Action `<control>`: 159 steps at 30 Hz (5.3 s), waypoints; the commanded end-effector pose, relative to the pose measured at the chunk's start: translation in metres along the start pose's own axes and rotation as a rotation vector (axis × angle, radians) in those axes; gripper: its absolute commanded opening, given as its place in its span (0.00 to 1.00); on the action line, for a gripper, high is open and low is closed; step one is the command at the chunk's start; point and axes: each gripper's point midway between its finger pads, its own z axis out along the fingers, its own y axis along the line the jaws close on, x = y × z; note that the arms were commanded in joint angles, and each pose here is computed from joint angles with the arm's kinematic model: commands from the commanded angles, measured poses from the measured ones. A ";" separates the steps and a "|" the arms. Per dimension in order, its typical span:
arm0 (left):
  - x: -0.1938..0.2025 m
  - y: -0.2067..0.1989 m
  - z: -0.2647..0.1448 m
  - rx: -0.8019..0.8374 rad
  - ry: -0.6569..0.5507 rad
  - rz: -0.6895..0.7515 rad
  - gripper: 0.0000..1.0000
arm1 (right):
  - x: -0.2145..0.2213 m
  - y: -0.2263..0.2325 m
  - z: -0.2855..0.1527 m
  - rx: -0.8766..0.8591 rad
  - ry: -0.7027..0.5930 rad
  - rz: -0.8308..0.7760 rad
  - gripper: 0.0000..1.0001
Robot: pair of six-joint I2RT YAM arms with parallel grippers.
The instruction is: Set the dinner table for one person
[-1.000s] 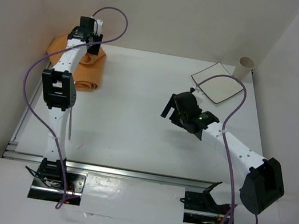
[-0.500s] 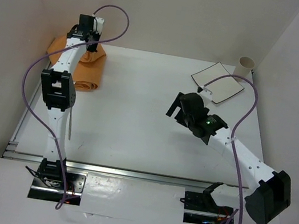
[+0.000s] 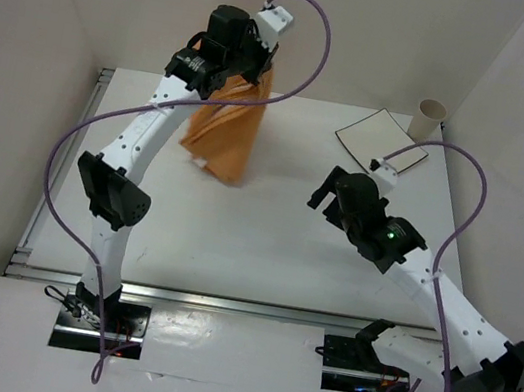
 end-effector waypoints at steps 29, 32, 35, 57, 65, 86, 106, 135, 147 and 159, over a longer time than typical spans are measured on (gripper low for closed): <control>0.334 0.017 -0.099 0.302 0.897 -0.557 0.00 | -0.023 0.036 0.034 -0.099 -0.078 -0.221 0.99; 0.333 0.019 -0.105 0.292 0.894 -0.522 0.00 | -0.023 0.065 0.092 -0.142 0.017 -0.327 1.00; 0.344 0.022 -0.117 0.248 0.944 -0.500 0.00 | -0.048 0.099 0.133 -0.229 0.054 -0.348 1.00; 0.357 0.021 -0.142 0.158 0.966 -0.451 0.00 | 0.066 0.109 0.331 -0.350 0.356 -0.449 0.83; 0.349 0.038 -0.147 0.080 0.953 -0.385 0.00 | 0.036 0.084 0.318 -0.177 0.323 -0.316 0.00; 0.273 0.078 -0.113 -0.012 0.747 -0.250 0.00 | -0.045 -0.027 0.107 -0.008 -0.077 -0.034 0.00; 0.322 0.098 -0.034 -0.189 0.813 -0.320 0.14 | -0.050 -0.049 0.253 0.171 0.143 -0.075 0.34; 0.389 0.050 -0.121 -0.149 0.946 -0.197 0.56 | 0.108 -0.083 0.134 0.091 0.447 0.081 0.00; 0.402 0.034 -0.082 -0.053 0.976 -0.186 0.57 | 0.118 -0.144 0.119 0.302 0.383 0.264 0.00; 0.391 0.027 -0.086 -0.035 0.961 -0.194 0.59 | 0.094 -0.133 0.122 0.255 0.366 0.223 0.00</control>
